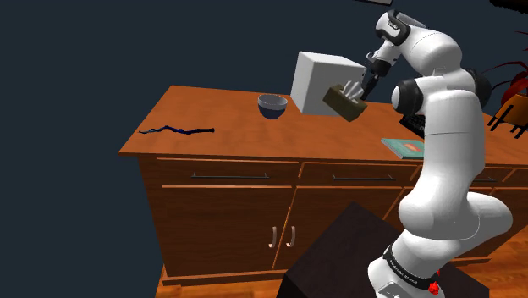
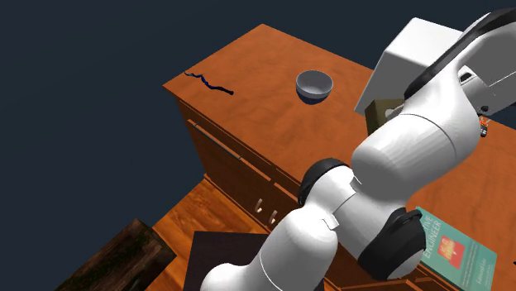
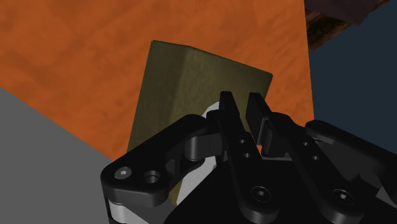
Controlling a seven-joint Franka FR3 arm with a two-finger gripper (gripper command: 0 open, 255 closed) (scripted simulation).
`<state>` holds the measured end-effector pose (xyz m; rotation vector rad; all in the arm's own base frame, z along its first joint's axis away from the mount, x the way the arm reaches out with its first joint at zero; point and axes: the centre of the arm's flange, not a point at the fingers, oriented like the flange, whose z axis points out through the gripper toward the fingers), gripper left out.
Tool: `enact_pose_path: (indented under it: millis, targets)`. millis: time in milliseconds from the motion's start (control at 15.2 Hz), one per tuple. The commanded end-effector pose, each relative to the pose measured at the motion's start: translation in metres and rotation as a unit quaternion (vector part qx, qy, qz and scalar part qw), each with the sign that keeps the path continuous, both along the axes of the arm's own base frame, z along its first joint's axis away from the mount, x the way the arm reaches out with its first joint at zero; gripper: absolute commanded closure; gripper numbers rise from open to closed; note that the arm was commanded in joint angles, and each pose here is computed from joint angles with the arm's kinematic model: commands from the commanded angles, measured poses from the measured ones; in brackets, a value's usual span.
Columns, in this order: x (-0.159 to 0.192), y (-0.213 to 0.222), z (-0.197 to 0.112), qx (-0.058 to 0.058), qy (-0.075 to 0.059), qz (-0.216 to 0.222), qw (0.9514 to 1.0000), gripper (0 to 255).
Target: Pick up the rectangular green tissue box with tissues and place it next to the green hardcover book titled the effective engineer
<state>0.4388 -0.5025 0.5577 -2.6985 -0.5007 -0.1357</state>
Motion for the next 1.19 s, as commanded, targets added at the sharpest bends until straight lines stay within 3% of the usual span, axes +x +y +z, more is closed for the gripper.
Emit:
enact_pose_path:
  millis: [0,858,1122]
  targets:
    - [-0.007,-0.008,-0.004,0.0,0.0,0.001,1.0,255]
    - [-0.007,-0.008,-0.075,0.0,0.0,0.001,1.0,255]
    - [-0.007,-0.008,-0.075,0.0,0.0,0.001,1.0,255]
